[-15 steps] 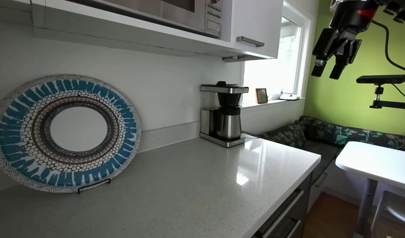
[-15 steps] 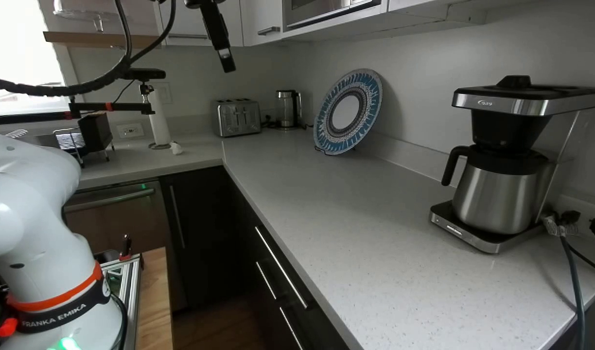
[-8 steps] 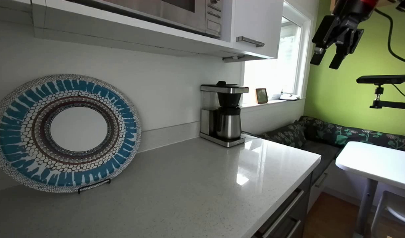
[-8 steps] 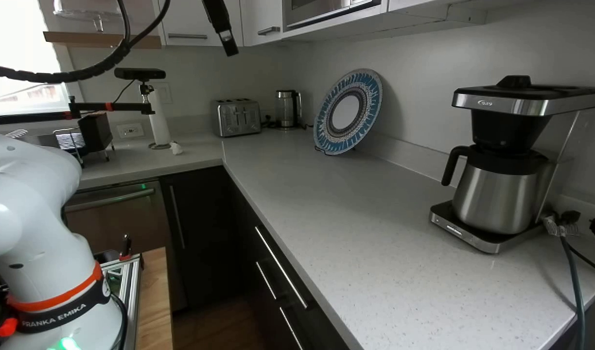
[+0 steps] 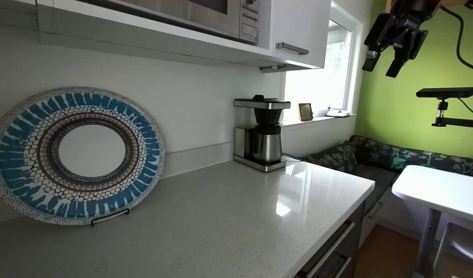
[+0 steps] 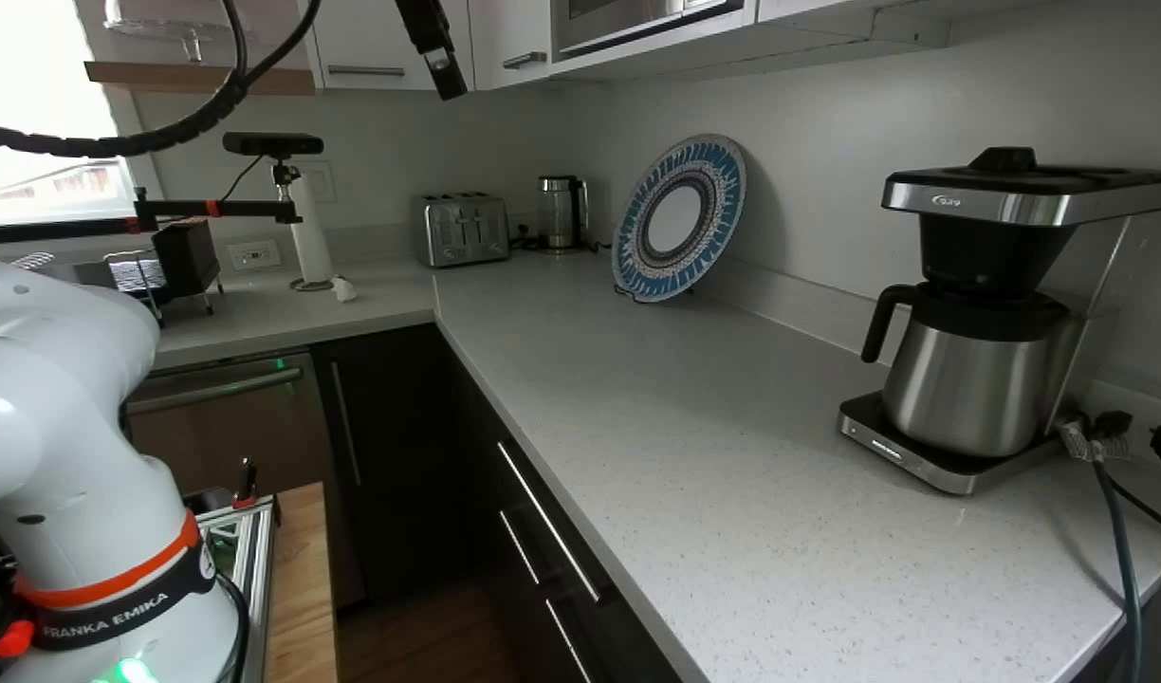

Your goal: Open the top right cupboard door

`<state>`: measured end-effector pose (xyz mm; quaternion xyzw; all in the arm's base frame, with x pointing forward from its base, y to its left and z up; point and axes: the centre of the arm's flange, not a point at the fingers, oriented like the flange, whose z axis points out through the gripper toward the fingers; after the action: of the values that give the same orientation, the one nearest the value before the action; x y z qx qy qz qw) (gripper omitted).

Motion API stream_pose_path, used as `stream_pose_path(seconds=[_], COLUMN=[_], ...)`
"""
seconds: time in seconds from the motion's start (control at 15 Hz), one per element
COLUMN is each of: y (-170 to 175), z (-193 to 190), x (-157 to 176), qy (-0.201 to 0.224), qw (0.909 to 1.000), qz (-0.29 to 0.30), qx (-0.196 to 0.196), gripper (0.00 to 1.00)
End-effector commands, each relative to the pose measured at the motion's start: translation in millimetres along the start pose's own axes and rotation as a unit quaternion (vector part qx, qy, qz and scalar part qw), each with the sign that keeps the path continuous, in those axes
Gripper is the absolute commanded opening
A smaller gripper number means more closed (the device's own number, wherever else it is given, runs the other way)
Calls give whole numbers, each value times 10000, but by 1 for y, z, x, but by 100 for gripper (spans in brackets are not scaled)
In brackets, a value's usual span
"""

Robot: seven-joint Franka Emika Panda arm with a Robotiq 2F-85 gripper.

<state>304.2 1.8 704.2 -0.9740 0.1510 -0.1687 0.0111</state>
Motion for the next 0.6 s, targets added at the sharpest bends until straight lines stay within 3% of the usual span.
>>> stream_pose_path(seconds=[0.0,0.53], y=[9,25], z=[-21,-67], x=[3,7], qy=[-48,-21], qw=[9983,9847], qz=[582,1743], qx=[25,41], gripper=[100,100])
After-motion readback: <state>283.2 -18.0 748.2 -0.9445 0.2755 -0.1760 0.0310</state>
